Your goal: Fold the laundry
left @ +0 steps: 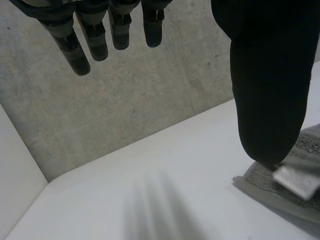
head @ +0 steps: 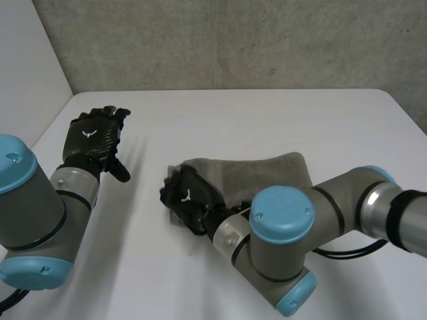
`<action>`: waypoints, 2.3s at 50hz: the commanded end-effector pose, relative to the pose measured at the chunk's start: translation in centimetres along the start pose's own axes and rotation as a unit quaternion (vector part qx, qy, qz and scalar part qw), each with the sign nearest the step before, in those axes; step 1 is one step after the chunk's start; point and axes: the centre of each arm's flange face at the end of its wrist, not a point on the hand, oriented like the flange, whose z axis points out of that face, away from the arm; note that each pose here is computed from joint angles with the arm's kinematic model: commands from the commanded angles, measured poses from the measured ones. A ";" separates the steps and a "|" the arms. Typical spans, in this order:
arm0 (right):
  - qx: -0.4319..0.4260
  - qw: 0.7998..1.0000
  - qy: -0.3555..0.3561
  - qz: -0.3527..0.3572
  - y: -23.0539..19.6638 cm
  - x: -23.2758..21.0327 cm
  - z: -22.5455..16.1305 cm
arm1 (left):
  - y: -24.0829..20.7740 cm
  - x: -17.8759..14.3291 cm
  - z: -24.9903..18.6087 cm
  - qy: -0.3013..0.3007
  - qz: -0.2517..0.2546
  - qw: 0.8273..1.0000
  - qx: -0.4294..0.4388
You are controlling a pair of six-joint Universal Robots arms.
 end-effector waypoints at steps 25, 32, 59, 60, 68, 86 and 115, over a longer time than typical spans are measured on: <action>-0.223 0.913 0.197 0.279 11.5 11.3 -10.9 | 1.7 7.5 -2.4 0.161 0.008 0.987 0.005; -0.209 0.929 0.217 0.214 12.0 13.4 -9.6 | 1.9 6.8 -2.5 0.148 0.007 0.989 0.000; -0.026 0.995 0.055 0.079 -3.3 2.0 -2.0 | 1.0 3.3 -1.2 0.063 -0.001 0.998 0.002; -0.025 0.989 0.095 0.112 -3.8 4.6 -2.5 | 0.9 3.3 -1.1 0.063 -0.002 0.998 0.005; -0.016 0.941 0.193 0.278 -3.6 12.8 -5.4 | -1.4 4.3 -0.1 0.076 -0.031 0.996 0.034; -0.185 0.921 0.063 0.337 6.9 8.9 -0.7 | 7.0 8.8 0.7 0.081 -0.033 0.982 -0.166; -0.046 0.906 0.332 0.258 -4.8 25.5 -8.8 | -13.9 3.0 -1.5 0.030 -0.040 0.995 0.087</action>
